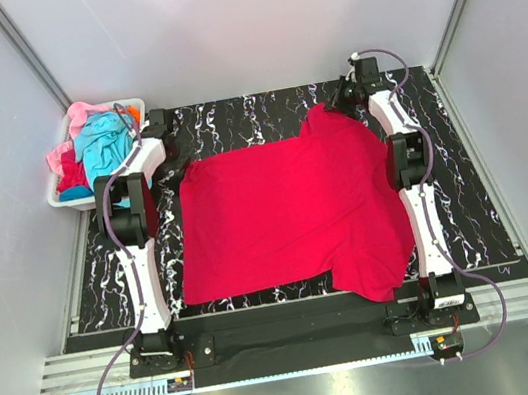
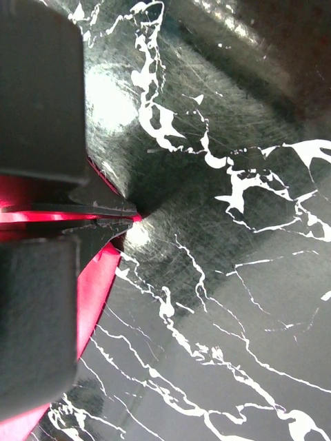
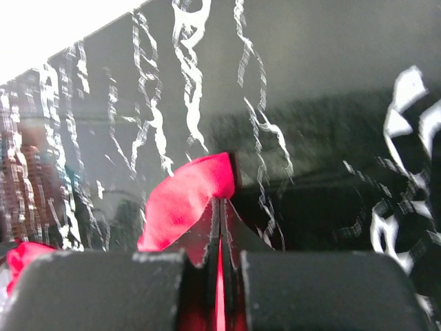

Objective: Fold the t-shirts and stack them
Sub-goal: Fold the tshirt

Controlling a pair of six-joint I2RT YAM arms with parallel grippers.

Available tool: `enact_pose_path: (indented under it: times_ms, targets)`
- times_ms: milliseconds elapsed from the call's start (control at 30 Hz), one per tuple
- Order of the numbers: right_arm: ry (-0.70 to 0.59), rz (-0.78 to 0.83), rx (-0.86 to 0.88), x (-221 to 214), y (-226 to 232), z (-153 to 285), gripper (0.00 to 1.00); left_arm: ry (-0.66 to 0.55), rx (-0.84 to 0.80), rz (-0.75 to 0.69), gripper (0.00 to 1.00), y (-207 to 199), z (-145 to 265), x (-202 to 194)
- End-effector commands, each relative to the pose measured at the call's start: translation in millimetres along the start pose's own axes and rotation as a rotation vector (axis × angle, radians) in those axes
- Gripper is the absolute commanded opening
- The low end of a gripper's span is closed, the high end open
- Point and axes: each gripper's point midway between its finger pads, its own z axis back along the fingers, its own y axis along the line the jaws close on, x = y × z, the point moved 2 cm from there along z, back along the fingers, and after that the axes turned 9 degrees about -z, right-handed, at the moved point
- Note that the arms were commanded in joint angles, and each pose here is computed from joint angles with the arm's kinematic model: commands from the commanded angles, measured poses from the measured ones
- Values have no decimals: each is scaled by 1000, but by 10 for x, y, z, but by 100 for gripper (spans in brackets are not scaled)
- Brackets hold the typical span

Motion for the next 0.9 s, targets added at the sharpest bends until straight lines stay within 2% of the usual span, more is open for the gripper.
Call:
enact_pose_path:
  times_ms: [0,533,867]
  targets:
    - [-45,56,-103,133,111,305,0,-37,-13,-21,0,-18,237,106]
    - [-179,170,-94,596,653,936,0,-183,-85,-93,0,-191,519,477]
    - [-190,197,-116,612,788,1257,0,-287,-87,-71,0,-164,819,661]
